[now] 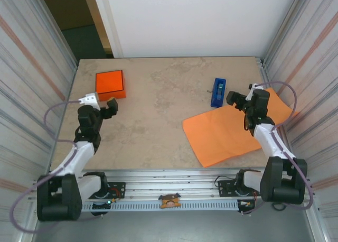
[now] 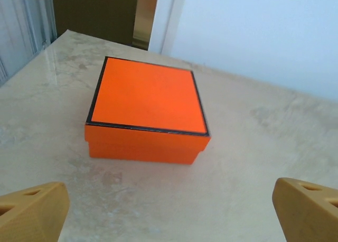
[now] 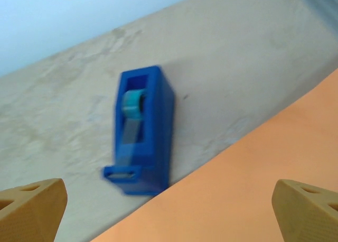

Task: Wrap the gift box in paper
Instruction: Move the wrapping paper to the center of the table.

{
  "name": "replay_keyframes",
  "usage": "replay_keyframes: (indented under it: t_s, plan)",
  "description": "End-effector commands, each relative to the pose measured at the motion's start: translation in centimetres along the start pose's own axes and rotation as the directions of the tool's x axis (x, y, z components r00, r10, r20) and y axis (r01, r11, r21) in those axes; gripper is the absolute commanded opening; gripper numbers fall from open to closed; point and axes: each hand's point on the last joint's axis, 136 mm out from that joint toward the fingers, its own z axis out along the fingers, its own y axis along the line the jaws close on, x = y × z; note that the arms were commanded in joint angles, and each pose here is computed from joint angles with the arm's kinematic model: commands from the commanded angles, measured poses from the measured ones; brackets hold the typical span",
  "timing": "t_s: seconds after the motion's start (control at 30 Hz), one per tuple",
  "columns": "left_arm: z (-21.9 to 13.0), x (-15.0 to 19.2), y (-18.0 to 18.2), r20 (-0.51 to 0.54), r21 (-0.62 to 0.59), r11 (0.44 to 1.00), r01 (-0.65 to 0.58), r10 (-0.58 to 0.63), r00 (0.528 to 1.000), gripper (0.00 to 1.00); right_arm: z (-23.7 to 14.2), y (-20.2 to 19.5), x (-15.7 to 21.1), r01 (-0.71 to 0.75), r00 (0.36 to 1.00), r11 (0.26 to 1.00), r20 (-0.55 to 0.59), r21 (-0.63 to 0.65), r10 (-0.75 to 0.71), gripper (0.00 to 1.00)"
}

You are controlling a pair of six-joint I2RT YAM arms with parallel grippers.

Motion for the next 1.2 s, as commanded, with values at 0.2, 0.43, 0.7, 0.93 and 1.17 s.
replay_keyframes:
  t_s: [0.2, 0.43, 0.7, 0.93, 1.17]
  plan:
    - [-3.8, 4.7, -5.7, -0.439, 0.249, 0.874, 0.416, -0.281, 0.853, 0.99, -3.6, 0.3, 13.6, -0.294, 0.795, 0.948, -0.52, 0.12, 0.313, 0.89]
    - [-5.9, 5.9, -8.7, -0.553, 0.312, 0.84, 0.444, -0.22, 0.804, 0.99, -3.7, 3.0, 19.9, -0.257, 0.677, 0.96, -0.689, 0.11, 0.26, 0.72]
    - [-7.2, 6.4, -10.7, -0.603, 0.333, 0.853, 0.402, -0.135, 0.786, 0.99, -3.2, 8.4, 24.2, -0.249, 0.628, 0.961, -0.737, 0.117, 0.252, 0.64]
    - [-7.8, 7.4, -12.0, -0.644, 0.338, 0.858, 0.387, -0.089, 0.759, 0.99, -1.4, 16.4, 26.4, -0.347, 0.629, 0.936, -0.725, 0.063, 0.282, 0.61]
    - [-8.3, 7.2, -12.2, -0.657, 0.316, 0.869, 0.381, -0.09, 0.748, 0.99, -0.5, 29.2, 27.8, -0.46, 0.568, 0.88, -0.801, -0.119, 0.188, 0.58]
